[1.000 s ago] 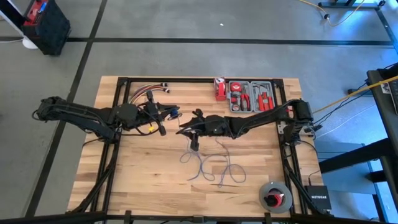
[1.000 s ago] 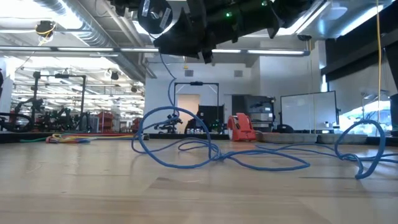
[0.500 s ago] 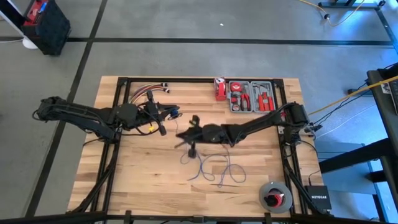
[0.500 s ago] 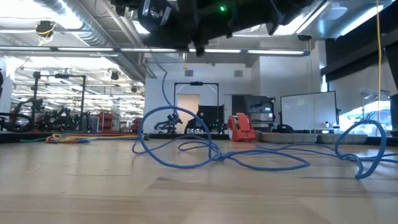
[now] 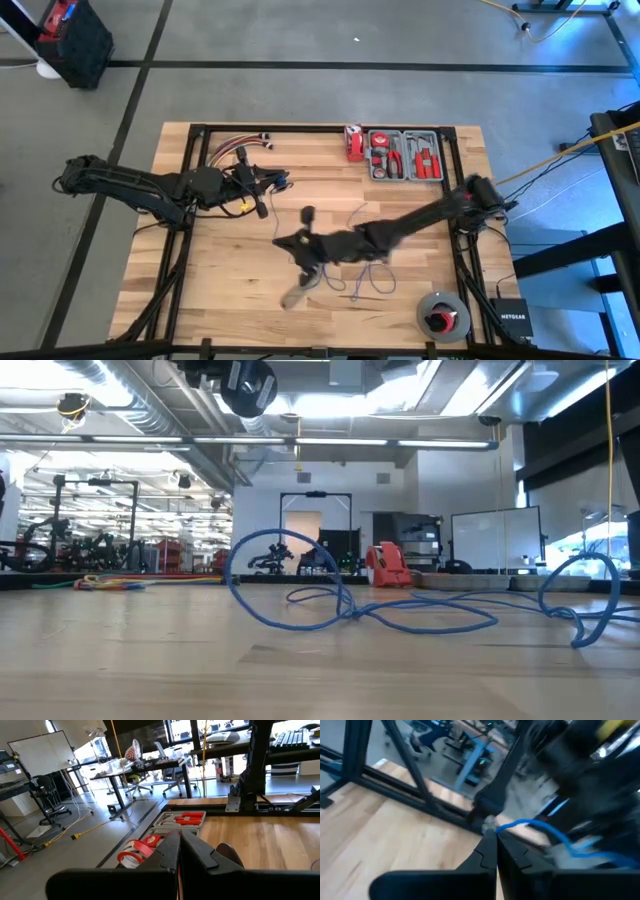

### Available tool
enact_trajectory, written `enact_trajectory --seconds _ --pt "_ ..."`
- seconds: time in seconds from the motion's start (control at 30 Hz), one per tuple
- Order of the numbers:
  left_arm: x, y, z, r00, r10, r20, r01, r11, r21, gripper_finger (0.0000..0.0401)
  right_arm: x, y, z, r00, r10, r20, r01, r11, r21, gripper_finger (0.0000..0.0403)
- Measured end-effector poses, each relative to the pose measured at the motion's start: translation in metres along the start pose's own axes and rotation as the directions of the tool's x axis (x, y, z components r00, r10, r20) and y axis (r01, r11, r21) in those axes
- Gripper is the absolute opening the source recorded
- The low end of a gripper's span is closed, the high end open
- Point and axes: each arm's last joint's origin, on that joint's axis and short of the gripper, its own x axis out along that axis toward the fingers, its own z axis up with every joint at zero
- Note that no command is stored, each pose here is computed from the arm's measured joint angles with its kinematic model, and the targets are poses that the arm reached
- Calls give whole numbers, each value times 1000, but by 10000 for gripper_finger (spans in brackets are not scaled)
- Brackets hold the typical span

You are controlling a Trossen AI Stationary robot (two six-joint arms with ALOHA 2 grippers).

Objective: Coil cords
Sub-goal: Uncoil the blue wire from the black spool

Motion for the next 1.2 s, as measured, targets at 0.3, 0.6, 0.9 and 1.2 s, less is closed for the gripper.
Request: enact_trajectory --seconds 0.3,0.6,0.9,1.2 --pt "0 0 -1 1000 -1 -6 1 1000 -6 5 -75 -23 43 944 -266 -198 230 955 -187 4" --pt "0 0 1 1000 -1 12 2 1000 -17 5 -96 -20 -8 813 -267 -517 234 964 -130 5" --pt "-2 1 3 1000 0 19 1 1000 -21 5 -81 3 -93 800 -182 -571 212 977 -15 5" --pt "-2 1 4 999 2 33 -1 999 -45 5 -38 35 -101 973 136 -185 -102 978 183 5"
